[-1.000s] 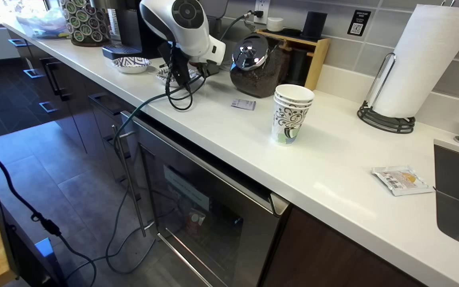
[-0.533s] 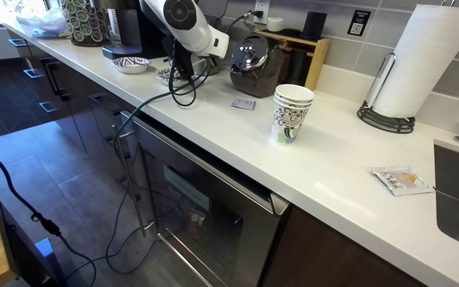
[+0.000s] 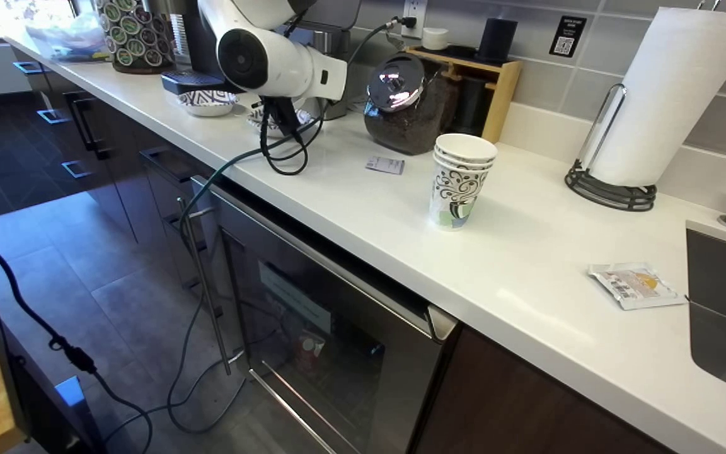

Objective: Use the spoon to move the contents in one plate to another

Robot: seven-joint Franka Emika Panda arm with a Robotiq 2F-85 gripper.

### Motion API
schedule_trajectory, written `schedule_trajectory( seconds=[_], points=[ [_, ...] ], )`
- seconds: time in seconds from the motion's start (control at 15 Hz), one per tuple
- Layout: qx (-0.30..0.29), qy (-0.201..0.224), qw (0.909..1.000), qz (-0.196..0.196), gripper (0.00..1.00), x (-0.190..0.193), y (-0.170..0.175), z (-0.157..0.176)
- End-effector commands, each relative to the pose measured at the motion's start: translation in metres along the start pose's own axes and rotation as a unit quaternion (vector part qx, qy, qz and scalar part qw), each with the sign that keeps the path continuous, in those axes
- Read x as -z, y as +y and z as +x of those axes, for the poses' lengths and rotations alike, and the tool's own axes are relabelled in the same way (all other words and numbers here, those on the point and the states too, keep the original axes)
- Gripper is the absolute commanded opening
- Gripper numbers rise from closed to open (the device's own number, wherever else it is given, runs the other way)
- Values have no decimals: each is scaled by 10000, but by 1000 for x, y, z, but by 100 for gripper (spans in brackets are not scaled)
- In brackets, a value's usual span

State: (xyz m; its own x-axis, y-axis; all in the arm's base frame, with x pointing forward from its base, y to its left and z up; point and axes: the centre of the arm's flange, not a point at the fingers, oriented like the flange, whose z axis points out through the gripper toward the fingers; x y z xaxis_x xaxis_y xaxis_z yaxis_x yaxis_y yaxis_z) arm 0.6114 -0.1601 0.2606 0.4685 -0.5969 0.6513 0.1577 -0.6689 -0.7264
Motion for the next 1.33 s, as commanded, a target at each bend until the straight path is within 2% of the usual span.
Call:
schedule_trajectory(
  seconds=[0.0, 0.13, 0.6, 0.8, 0.93, 1.27],
  points=[
    [413, 107, 9990, -112, 1, 15, 0, -46],
    [764, 164, 9965, -285, 1, 13, -3, -55],
    [1622, 480, 9846, -443, 1, 3, -10, -64],
    [1750, 204, 9824, -618, 1, -5, -3, -72],
    [1542, -74, 9859, -644, 1, -12, -3, -81],
    [626, -606, 9958, -288, 1, -18, -4, -82]
  ],
)
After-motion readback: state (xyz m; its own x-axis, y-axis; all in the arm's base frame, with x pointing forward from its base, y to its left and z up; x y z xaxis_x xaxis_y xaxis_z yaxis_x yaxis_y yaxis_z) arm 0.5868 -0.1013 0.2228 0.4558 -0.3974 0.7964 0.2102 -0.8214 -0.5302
